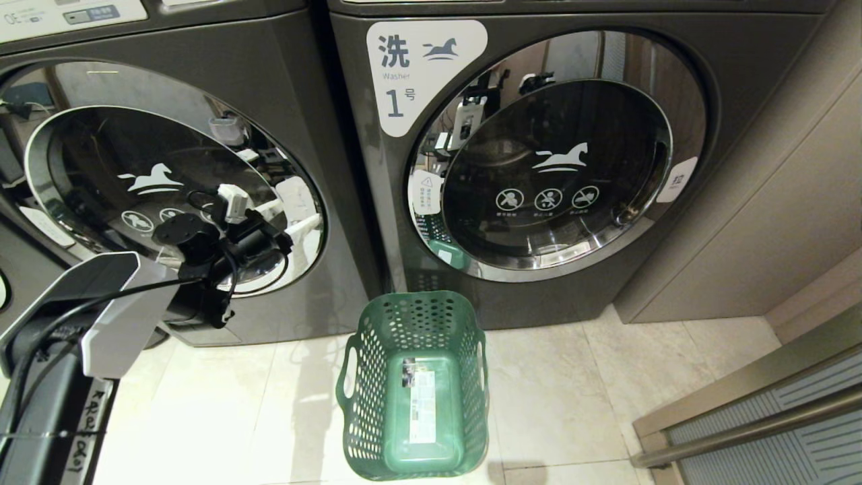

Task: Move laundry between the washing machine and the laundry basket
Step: Open the lid of the washing machine

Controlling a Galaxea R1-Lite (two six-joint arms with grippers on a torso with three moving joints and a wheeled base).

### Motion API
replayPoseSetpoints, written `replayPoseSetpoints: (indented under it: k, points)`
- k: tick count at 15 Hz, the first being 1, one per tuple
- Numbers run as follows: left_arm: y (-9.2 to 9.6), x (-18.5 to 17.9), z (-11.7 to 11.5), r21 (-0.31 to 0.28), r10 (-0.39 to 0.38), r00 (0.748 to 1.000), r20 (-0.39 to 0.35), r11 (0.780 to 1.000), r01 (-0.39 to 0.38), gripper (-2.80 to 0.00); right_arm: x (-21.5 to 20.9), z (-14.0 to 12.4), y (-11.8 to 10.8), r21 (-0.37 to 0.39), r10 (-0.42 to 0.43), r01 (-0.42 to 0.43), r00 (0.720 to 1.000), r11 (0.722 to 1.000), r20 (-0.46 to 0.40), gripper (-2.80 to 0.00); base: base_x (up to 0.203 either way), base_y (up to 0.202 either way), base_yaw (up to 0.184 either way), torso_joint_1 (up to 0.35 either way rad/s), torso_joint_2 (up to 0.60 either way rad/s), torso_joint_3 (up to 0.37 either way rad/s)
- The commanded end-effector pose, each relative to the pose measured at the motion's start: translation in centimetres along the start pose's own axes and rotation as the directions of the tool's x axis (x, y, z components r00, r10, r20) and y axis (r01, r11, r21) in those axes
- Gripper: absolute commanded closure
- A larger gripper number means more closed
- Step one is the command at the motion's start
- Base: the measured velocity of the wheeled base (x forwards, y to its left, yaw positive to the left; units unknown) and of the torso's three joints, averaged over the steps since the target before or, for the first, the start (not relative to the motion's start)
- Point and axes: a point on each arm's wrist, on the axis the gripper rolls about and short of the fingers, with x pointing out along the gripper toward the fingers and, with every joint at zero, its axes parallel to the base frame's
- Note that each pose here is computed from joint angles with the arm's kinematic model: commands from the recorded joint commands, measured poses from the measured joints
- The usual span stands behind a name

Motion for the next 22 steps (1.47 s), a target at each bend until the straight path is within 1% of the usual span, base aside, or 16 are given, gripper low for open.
replayPoseSetpoints:
  k: [1, 5, 9, 12, 16, 19, 20, 22]
  points:
    - [0.1, -0.2, -0.2, 0.011, -0.003, 1.000, 0.009, 1.000, 0.003, -2.80, 0.0, 0.0, 0.0, 0.000, 0.000, 0.000, 1.000, 1.000, -0.001, 0.00, 0.000, 0.000, 0.000, 0.000, 0.00, 0.000]
    - [0.1, -0.6, -0.4, 0.031, 0.000, 1.000, 0.026, 1.000, 0.000, -2.80, 0.0, 0.0, 0.0, 0.000, 0.000, 0.000, 1.000, 1.000, -0.001, 0.00, 0.000, 0.000, 0.000, 0.000, 0.00, 0.000]
    - [-0.6, -1.2, -0.8, 0.039, -0.008, 0.999, 0.035, 0.999, 0.007, -2.80, 0.0, 0.0, 0.0, 0.000, 0.000, 0.000, 1.000, 1.000, -0.002, 0.00, 0.000, 0.000, 0.000, 0.000, 0.00, 0.000]
    - [-0.8, -1.3, -0.7, 0.024, -0.013, 0.999, 0.040, 1.000, 0.012, -2.80, 0.0, 0.0, 0.0, 0.000, 0.000, 0.000, 1.000, 1.000, 0.000, 0.00, 0.000, 0.000, 0.000, 0.000, 0.00, 0.000]
    - [-0.9, -1.1, -1.3, 0.011, -0.016, 0.999, 0.037, 1.000, 0.016, -2.80, 0.0, 0.0, 0.0, 0.000, 0.000, 0.000, 1.000, 1.000, 0.000, 0.00, 0.000, 0.000, 0.000, 0.000, 0.00, 0.000]
    - [-0.5, -0.8, -1.3, 0.019, -0.019, 0.998, 0.056, 1.000, 0.018, -2.80, 0.0, 0.0, 0.0, 0.000, 0.000, 0.000, 1.000, 1.000, 0.000, 0.00, 0.000, 0.000, 0.000, 0.000, 0.00, 0.000]
    - [-0.5, -0.7, -1.3, 0.005, -0.022, 0.998, 0.058, 1.000, 0.022, -2.80, 0.0, 0.0, 0.0, 0.000, 0.000, 0.000, 1.000, 1.000, 0.001, 0.00, 0.000, 0.000, 0.000, 0.000, 0.00, 0.000]
    - [-0.2, -0.7, -1.1, -0.008, -0.061, 0.996, 0.060, 0.998, 0.062, -2.80, 0.0, 0.0, 0.0, 0.000, 0.000, 0.000, 1.000, 1.000, 0.000, 0.00, 0.000, 0.000, 0.000, 0.000, 0.00, 0.000]
